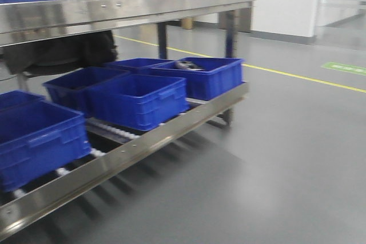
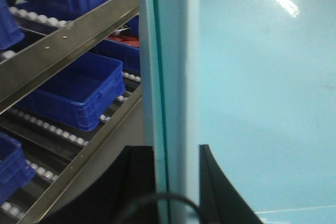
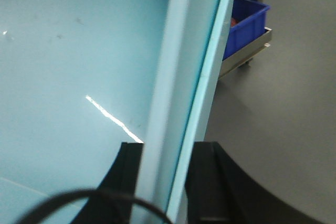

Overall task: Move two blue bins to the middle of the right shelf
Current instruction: 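Turn the base toward the steel shelf with the red bag bin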

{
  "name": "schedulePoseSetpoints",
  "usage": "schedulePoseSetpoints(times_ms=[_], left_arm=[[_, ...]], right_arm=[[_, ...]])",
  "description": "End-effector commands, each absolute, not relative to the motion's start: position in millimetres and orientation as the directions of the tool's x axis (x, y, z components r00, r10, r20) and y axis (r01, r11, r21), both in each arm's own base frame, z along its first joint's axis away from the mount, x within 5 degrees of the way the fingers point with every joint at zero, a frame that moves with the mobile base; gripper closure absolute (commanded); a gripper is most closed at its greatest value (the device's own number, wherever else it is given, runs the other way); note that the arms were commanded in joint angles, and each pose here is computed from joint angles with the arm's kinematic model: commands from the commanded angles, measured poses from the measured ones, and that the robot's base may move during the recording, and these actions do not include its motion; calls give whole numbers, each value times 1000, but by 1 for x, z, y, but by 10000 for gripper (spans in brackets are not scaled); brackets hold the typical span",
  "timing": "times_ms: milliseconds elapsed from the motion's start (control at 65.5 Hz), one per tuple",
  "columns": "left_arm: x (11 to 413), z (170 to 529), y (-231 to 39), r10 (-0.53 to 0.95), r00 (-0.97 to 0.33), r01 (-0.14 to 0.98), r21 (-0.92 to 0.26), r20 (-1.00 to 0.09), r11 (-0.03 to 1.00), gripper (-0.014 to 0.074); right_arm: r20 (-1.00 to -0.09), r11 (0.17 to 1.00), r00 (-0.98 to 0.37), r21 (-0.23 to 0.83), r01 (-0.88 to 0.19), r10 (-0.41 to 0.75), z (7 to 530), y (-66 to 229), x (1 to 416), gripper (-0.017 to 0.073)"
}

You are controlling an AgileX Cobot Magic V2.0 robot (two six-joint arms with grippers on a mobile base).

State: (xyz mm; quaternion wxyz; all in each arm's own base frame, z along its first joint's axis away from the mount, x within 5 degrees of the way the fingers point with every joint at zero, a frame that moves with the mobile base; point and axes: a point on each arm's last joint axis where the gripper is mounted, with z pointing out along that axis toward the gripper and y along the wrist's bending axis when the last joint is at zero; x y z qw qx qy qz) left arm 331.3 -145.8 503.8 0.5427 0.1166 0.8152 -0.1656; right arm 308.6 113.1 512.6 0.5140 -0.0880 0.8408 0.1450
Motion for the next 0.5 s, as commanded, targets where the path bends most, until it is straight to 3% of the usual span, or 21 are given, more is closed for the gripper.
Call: schedulePoseSetpoints(times_ms=[0,489], left_arm=[[325,523,-148,-62,-279,408,-177,-958,896,704],[325,523,-148,-62,-279,408,-177,-958,896,704]], right_arm=[[-929,921,-368,175,-348,37,530,116,300,712],[-929,921,-368,175,-348,37,530,116,300,712]])
